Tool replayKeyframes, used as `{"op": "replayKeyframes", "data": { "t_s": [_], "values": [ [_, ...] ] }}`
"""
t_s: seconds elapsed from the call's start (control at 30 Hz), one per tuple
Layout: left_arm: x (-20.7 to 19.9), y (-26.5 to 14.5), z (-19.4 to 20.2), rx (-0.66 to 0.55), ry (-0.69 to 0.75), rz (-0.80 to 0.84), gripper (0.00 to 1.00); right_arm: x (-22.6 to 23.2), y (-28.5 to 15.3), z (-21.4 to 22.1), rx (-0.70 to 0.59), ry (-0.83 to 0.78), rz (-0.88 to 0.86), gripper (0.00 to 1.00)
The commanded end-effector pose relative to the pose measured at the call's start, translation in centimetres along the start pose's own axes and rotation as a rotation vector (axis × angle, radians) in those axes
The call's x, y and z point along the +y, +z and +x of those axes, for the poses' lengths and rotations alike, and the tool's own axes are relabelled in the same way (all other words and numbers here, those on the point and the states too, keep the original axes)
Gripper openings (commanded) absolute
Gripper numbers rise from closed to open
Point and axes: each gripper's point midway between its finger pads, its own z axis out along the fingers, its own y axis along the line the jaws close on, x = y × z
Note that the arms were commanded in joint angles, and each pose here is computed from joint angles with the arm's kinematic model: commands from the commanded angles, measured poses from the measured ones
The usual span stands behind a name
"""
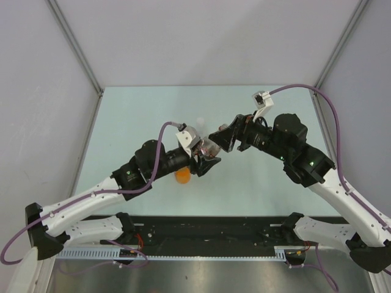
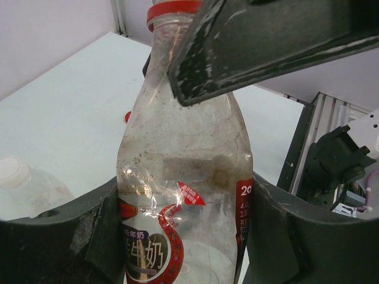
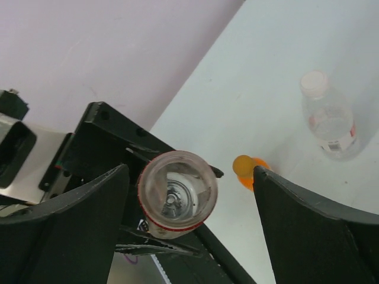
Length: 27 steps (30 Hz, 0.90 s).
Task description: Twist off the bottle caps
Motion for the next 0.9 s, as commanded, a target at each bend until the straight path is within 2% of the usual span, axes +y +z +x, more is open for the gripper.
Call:
{"op": "replayKeyframes", "data": {
  "t_s": [0.0, 0.03, 0.07, 0.13, 0.17, 0.23, 0.3, 0.33, 0.37, 0.4, 0.43, 0.5, 0.6, 0.63, 0.7, 0.77, 0.87],
  "values": [
    [-0.3, -0.5, -3.8, -0.105, 0.038, 0.003, 0.06, -0.9, -0.1, -0.5, -0.024, -0.025, 0.052, 0.86],
    [-0.4, -0.5, -3.7, -0.102, 0.039, 0.005, 0.06, -0.8, -0.1, -0.5, -0.027, -0.024, 0.045, 0.83],
    [-0.4, -0.6, -3.7, -0.1, 0.04, 0.005, 0.07, -0.5, -0.1, -0.7, -0.033, -0.026, 0.033, 0.69],
    [-0.3, -0.6, -3.6, -0.102, 0.042, 0.002, 0.07, -0.3, -0.3, -1.0, -0.043, -0.029, 0.029, 0.51],
    [-0.3, -0.7, -3.6, -0.102, 0.042, 0.001, 0.1, -0.3, -0.3, -1.0, -0.045, -0.029, 0.029, 0.34],
    [-0.2, -0.9, -3.5, -0.099, 0.043, -0.003, 0.15, -0.2, -0.4, -1.0, -0.045, -0.031, 0.024, 0.17],
    [0.0, -1.1, -3.8, -0.106, 0.039, -0.017, 0.25, 0.0, -0.5, -1.1, -0.046, -0.033, 0.017, 0.11],
    [0.1, -1.2, -3.8, -0.105, 0.039, -0.024, 0.42, 0.0, -0.7, -1.4, -0.059, -0.036, 0.02, 0.02],
    [0.5, -1.3, -4.1, -0.108, 0.039, -0.049, 0.52, -0.1, -0.9, -1.6, -0.072, -0.041, 0.028, 0.0],
    [0.7, -1.7, -4.6, -0.11, 0.037, -0.063, 0.73, -0.1, -1.2, -2.1, -0.091, -0.041, 0.036, 0.0],
    [0.7, -1.9, -5.0, -0.113, 0.04, -0.063, 0.99, -0.6, -1.6, -3.0, -0.128, -0.047, 0.062, 0.0],
    [1.9, -3.0, -6.5, -0.131, 0.054, -0.143, 1.0, -0.9, -2.3, -4.8, -0.177, -0.051, 0.093, 0.0],
    [3.3, -4.8, -8.1, -0.157, 0.066, -0.23, 1.0, -3.6, -3.7, -7.9, -0.27, -0.085, 0.254, 0.0],
    [3.8, -6.0, -9.1, -0.182, 0.095, -0.26, 1.0, -5.6, -4.3, -8.6, -0.3, -0.091, 0.367, 0.0],
    [5.3, -7.5, -9.5, -0.188, 0.086, -0.356, 1.0, -8.9, -5.2, -9.9, -0.336, -0.13, 0.537, 0.0],
    [6.3, -9.2, -10.0, -0.212, 0.066, -0.424, 1.0, -13.4, -7.4, -11.5, -0.402, -0.155, 0.779, 0.0],
    [7.2, -11.0, -9.9, -0.239, 0.04, -0.492, 1.0, -21.3, -9.2, -11.4, -0.368, -0.148, 1.068, 0.0]
  ]
}}
